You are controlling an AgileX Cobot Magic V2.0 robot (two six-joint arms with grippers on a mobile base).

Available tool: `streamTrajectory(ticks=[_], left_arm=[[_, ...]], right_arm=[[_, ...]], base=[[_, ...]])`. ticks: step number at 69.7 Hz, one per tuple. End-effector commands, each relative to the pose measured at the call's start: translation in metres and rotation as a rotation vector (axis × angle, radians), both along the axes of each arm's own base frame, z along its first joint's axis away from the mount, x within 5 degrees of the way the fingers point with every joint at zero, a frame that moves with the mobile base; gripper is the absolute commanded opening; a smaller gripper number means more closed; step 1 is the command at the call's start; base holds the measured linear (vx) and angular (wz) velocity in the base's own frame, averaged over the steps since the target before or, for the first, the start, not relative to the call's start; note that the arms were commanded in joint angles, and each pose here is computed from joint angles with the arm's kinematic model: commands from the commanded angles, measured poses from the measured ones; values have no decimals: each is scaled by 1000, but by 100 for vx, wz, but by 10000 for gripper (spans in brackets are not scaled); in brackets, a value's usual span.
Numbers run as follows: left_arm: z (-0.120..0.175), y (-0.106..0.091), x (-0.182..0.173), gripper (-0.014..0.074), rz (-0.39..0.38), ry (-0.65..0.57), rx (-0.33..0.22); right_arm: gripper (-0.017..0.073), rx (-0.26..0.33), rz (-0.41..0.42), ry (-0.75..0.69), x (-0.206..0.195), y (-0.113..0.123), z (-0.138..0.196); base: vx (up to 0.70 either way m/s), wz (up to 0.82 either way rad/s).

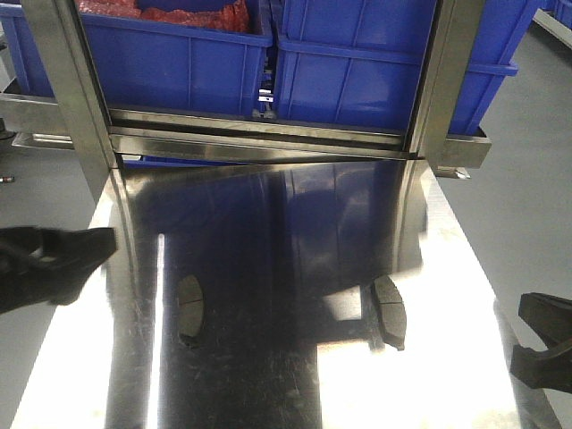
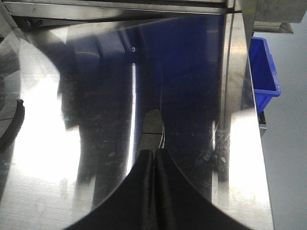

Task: Move and align brake pads A on conveyor
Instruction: 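Lower the left gripper over the nearest brake pad on the table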

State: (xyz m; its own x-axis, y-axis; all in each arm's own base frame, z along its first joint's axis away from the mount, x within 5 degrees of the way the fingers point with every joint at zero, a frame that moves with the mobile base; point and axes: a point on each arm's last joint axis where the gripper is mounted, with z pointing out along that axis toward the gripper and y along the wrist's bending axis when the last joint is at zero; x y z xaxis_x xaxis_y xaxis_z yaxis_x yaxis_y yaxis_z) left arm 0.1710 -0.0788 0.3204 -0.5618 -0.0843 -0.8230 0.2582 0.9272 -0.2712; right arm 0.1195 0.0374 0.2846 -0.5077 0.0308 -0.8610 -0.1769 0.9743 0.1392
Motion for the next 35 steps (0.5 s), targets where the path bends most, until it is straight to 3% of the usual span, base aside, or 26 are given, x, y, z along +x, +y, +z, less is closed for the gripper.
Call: streamTrajectory(ticks=[1, 10, 13, 24, 31, 35], left_arm=[[21, -27, 21, 594, -95, -74, 1], [19, -76, 46, 593, -222, -40, 78], [12, -89, 56, 593, -233, -6, 112], [-10, -108, 83, 593, -92, 130, 153], [-25, -108, 94, 588, 50, 174, 113], [-34, -107, 100, 578, 114, 191, 116]], right_arm=[[-9, 18, 17, -93, 3, 2, 15], [-9, 18, 17, -93, 3, 2, 15], [-9, 18, 17, -93, 3, 2, 15], [-9, 18, 17, -93, 3, 2, 15], [-9, 18, 17, -93, 3, 2, 15], [-9, 18, 17, -93, 3, 2, 15]], base=[[0, 0], [0, 0], [0, 0], [0, 0], [0, 0], [0, 0]])
